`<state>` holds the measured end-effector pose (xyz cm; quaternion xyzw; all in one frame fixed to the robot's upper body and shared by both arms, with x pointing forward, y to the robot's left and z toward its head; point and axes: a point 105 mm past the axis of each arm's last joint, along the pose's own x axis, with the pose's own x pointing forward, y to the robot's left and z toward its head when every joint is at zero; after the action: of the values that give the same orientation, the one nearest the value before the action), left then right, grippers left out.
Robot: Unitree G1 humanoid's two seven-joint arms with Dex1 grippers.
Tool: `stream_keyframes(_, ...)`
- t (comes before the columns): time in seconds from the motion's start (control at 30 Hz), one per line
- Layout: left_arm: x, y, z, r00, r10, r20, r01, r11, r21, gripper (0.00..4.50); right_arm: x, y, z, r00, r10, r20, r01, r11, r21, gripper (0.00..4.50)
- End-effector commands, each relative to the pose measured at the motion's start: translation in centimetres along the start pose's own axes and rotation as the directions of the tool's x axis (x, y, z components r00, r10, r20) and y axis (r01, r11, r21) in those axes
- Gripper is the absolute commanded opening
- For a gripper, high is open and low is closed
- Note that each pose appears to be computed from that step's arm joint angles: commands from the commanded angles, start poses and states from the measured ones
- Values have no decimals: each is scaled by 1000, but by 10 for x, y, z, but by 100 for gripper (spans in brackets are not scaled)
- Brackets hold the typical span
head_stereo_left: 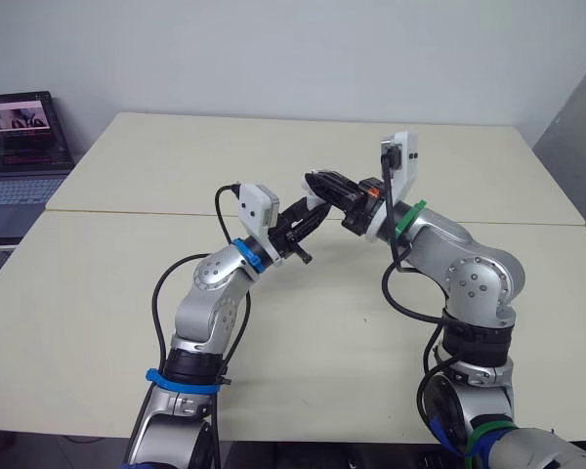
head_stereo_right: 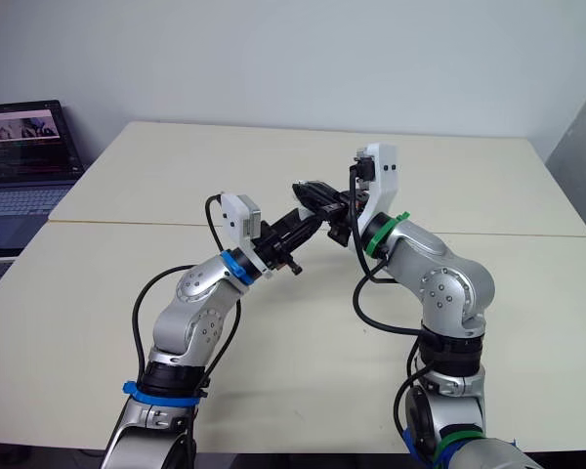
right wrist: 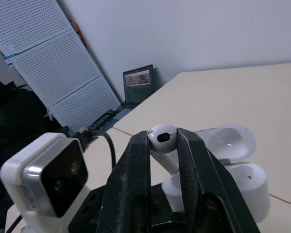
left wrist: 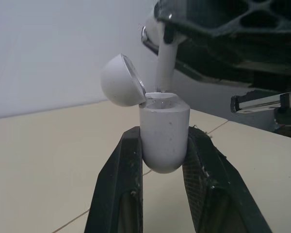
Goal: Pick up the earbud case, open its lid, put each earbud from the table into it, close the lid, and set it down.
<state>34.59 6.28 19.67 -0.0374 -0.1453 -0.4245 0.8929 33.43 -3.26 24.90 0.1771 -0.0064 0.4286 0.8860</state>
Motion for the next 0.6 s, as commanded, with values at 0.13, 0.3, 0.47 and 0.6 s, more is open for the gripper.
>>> stream_keyframes(0.13,3,-4,16,998,-22,50,20,999,34,73,-2,-3,-1,1000,-4,5,4,1000,-14,39)
stream_keyframes(0.3,3,-4,15,999,-21,48,19,999,33,73,-2,0,-5,1000,6,-9,-6,1000,-11,39)
stream_keyframes(0.47,3,-5,14,999,-30,45,28,999,36,73,0,3,-9,1000,15,-19,-15,1000,-8,39)
stream_keyframes(0.6,4,-6,14,998,-33,45,31,999,37,73,2,3,-13,1000,12,-27,-12,1000,0,39)
